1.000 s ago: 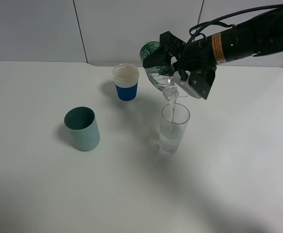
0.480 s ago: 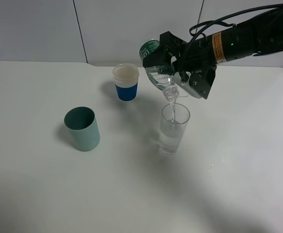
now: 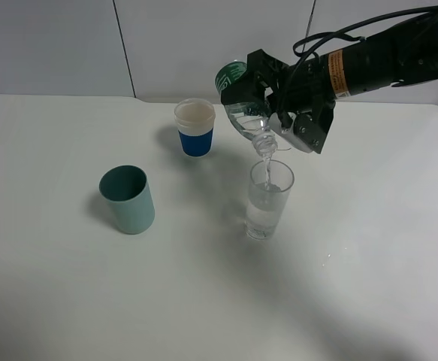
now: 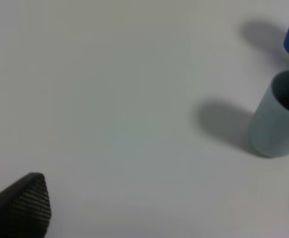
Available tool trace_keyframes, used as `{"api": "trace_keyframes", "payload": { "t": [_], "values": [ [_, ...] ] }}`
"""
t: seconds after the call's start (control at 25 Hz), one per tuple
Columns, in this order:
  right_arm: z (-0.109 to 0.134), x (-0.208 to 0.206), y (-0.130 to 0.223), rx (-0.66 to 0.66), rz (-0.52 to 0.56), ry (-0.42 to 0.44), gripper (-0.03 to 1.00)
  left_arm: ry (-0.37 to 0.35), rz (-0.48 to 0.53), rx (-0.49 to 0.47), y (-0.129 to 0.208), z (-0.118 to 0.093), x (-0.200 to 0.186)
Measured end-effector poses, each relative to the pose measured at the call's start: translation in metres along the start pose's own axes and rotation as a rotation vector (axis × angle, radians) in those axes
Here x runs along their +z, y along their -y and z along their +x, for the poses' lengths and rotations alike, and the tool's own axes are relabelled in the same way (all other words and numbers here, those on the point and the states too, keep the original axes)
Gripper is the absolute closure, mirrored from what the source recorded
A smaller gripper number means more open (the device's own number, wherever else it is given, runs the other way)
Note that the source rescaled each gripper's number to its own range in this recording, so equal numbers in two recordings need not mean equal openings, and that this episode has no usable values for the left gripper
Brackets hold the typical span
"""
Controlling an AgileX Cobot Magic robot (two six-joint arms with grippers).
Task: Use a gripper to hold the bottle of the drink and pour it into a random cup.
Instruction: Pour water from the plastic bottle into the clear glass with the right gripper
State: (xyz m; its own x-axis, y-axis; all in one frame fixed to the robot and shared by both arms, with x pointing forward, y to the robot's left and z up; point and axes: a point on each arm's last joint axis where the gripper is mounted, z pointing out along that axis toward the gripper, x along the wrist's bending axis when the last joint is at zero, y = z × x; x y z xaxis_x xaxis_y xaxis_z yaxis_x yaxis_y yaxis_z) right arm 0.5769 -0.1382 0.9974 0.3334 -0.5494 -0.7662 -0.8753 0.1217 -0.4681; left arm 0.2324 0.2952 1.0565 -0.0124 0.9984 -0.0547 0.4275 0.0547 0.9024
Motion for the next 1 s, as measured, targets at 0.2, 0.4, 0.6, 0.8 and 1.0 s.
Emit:
{"api": "trace_keyframes", "payload": {
  "t": [0.2,0.4,0.6,0.8,1.0],
  "values": [
    [-0.0002,0.0,0.0004,-0.001,0.004,0.003,0.96,0.0,0.0,0.0,0.0,0.0,0.0],
    [-0.0007,-0.0001,0.0008,-0.013,0.009,0.006,0.96,0.0,0.0,0.0,0.0,0.0,0.0],
    [-0.0008,-0.0001,0.0009,-0.018,0.01,0.008,0.96,0.0,0.0,0.0,0.0,0.0,0.0],
    [-0.0008,-0.0001,0.0009,-0.033,0.01,0.008,0.96,0.0,0.0,0.0,0.0,0.0,0.0],
    [-0.003,0.0013,0.0007,-0.061,0.017,0.017,0.96,0.0,0.0,0.0,0.0,0.0,0.0]
  ]
}}
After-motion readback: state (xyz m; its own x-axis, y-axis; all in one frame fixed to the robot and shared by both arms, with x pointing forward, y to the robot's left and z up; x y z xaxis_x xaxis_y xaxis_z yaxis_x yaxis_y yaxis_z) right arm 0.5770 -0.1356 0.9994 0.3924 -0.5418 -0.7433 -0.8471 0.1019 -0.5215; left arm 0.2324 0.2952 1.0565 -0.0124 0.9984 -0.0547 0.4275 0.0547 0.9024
